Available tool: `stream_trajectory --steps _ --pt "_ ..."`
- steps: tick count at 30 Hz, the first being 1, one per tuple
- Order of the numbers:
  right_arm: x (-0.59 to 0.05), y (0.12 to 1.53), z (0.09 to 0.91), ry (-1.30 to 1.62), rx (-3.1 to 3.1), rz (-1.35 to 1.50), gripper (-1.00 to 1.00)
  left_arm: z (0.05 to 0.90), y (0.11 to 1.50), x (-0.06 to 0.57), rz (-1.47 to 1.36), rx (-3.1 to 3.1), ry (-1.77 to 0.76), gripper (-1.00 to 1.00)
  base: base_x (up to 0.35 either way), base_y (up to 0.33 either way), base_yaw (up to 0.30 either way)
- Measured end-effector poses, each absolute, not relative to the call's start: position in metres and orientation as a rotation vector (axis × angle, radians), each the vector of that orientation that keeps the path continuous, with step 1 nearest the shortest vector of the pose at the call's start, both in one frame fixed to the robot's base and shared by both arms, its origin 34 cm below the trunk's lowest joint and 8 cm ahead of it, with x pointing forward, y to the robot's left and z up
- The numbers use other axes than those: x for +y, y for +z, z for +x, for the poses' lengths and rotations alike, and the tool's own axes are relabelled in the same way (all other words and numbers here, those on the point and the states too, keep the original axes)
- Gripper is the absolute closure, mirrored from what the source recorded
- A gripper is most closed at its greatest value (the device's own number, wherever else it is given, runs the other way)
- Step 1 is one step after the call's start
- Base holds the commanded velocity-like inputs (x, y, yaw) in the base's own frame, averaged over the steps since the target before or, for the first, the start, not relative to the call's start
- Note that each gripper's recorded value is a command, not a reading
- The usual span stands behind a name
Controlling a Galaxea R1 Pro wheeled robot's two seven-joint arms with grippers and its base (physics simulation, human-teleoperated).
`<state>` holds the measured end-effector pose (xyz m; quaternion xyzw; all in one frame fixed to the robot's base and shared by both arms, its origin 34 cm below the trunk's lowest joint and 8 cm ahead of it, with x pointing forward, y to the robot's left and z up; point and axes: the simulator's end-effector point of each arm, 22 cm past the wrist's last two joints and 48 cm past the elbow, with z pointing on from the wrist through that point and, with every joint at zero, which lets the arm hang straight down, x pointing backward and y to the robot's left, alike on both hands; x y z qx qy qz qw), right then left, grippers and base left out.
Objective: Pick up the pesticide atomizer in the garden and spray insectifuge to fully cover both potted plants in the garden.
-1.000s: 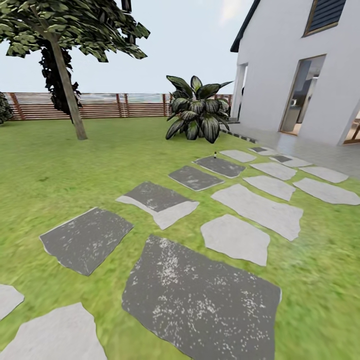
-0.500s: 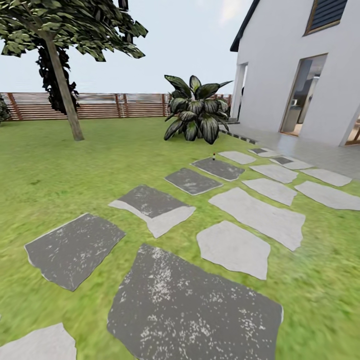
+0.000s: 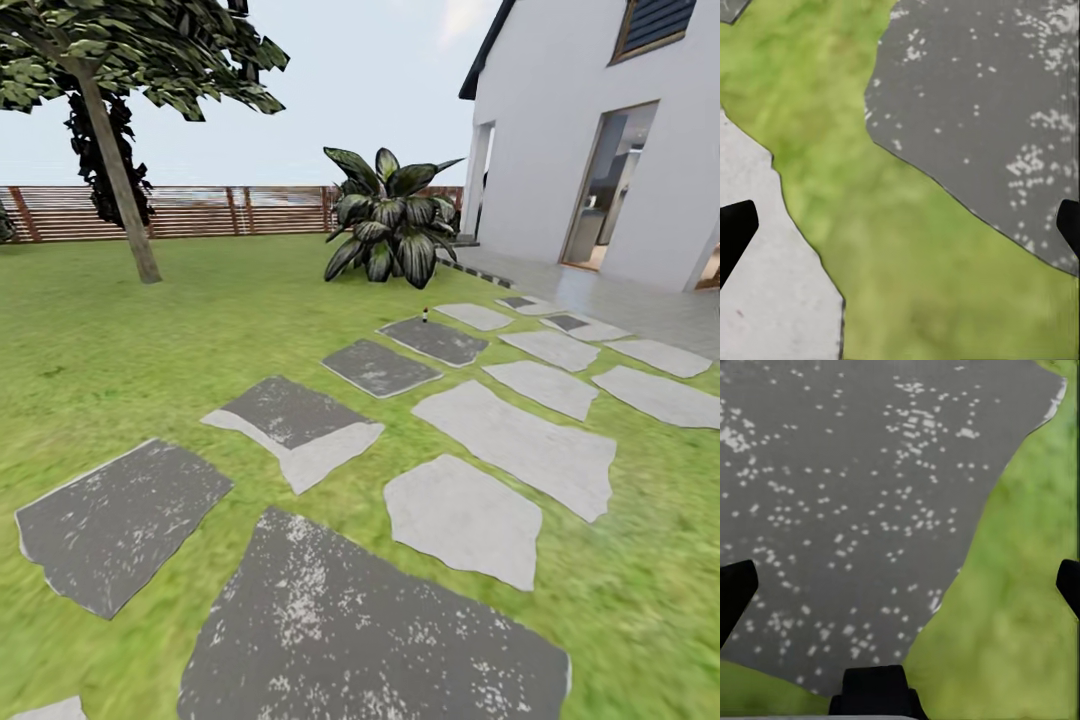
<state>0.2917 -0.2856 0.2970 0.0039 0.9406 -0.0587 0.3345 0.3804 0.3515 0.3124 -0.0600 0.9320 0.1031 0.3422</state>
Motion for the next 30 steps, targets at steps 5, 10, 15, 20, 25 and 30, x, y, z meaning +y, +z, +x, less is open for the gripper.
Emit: stream_trajectory --steps 5,10,15,20,25,30 --pt "-0.286 0.297 0.292 -0.153 2.455 0.01 -1.0 0.38 0.312 0.352 -0.156 2.423 0.268 -1.0 0.291 -0.142 0.0" --pt "-0.286 0.297 0.292 -0.153 2.455 0.01 -1.0 0.38 0.312 0.352 -0.156 2.423 0.268 -1.0 0.291 -0.142 0.0" --pt "-0.286 0.297 0.292 -0.153 2.455 0.01 -1.0 0.38 0.312 0.352 -0.156 2.423 0.268 -1.0 0.291 -0.142 0.0" --pt "-0.286 0.297 0.292 -0.153 2.455 0.01 -1.0 0.38 0.312 0.351 -0.156 2.425 0.268 -1.0 0.291 -0.142 0.0" --pt "-0.287 0.301 0.303 -0.158 2.428 0.016 -1.0 0.38 0.312 0.351 -0.156 2.425 0.268 -1.0 0.291 -0.142 0.0" --pt "-0.288 0.326 0.358 -0.153 2.294 0.025 -1.0 0.38 0.312 0.351 -0.155 2.425 0.267 -1.0 0.291 -0.142 0.0"
